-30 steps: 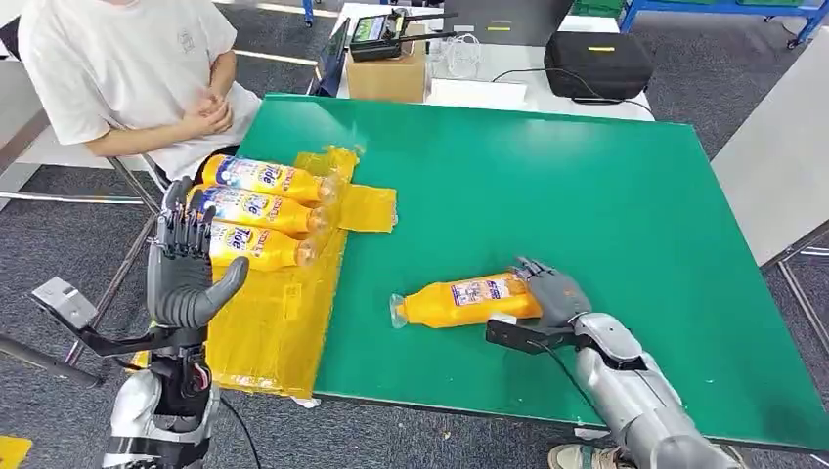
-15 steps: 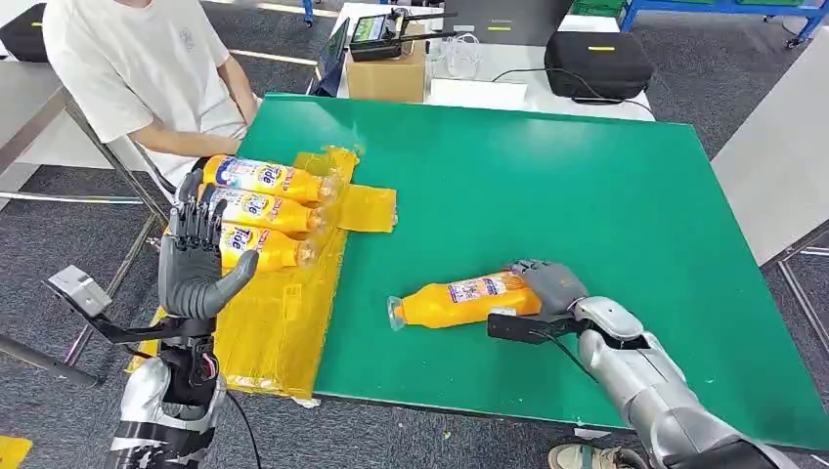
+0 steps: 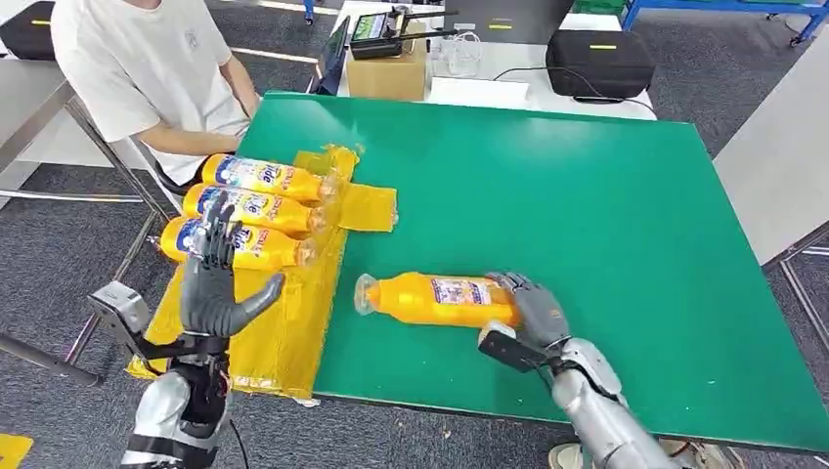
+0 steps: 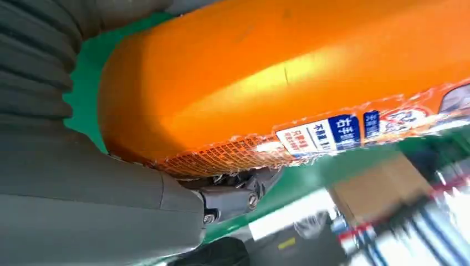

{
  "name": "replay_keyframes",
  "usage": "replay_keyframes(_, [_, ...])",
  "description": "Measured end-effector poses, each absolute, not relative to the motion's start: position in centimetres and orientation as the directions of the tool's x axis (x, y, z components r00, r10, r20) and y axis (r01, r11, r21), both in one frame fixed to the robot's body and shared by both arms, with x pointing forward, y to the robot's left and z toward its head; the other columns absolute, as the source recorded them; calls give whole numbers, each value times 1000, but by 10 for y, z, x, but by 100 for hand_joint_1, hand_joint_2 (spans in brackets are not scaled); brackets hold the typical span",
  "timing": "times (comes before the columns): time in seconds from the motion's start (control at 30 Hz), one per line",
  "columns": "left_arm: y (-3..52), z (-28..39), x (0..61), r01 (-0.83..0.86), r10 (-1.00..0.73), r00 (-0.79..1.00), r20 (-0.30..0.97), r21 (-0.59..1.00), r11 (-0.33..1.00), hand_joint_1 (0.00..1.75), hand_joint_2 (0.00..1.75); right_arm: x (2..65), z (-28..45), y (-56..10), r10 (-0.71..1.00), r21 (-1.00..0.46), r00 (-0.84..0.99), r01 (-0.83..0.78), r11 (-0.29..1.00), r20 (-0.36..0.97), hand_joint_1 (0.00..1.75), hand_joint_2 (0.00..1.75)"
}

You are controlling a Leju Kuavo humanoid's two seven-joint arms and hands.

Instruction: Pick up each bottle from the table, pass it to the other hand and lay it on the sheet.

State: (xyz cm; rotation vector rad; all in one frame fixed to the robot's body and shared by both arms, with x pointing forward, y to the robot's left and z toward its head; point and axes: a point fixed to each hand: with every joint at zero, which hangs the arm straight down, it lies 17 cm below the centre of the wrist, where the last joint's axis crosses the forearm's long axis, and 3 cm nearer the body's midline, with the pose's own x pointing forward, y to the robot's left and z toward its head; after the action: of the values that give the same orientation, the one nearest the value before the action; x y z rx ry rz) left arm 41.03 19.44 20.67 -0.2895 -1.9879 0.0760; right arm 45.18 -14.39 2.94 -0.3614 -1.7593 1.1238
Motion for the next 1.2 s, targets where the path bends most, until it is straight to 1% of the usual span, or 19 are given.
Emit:
replay_keyframes(0.1, [176,189,399,184,172,-371,913,-109,977,0,175,438,60,-130,588,-733,-486,-182,655,646,175,175])
replay_keyframes(0.17, [168,179,392,187,164,-349,923,-103,977,0,175,430,72,-126,555,-697,-493,-158,700,670,175,175])
replay_keyframes(0.33, [161,166,383,167,239,-308,921,-195,967,0,175,415,107,-129,484,-601,-512,-79,795,709,175,175])
replay_keyframes(0.5, [162,159,377,141,288,-290,913,-257,956,0,175,404,123,-131,386,-483,-498,-77,872,776,175,175])
replay_keyframes(0.6, [156,154,371,164,296,-281,913,-258,952,0,175,399,129,-126,338,-438,-501,-94,894,797,175,175])
replay_keyframes(0.73, [124,155,353,294,318,-278,906,-235,927,0,175,392,133,-105,243,-373,-502,-176,911,830,175,175])
replay_keyframes(0.87, [102,153,345,348,308,-272,912,-205,915,0,175,382,142,-74,151,-321,-513,-261,910,845,175,175])
replay_keyframes(1.1, [72,159,344,442,330,-263,907,-191,876,0,175,370,165,-19,61,-334,-581,-376,865,812,175,175])
replay_keyframes(1.2, [64,164,346,463,364,-246,898,-221,858,0,175,369,172,-3,37,-339,-593,-407,848,804,175,175])
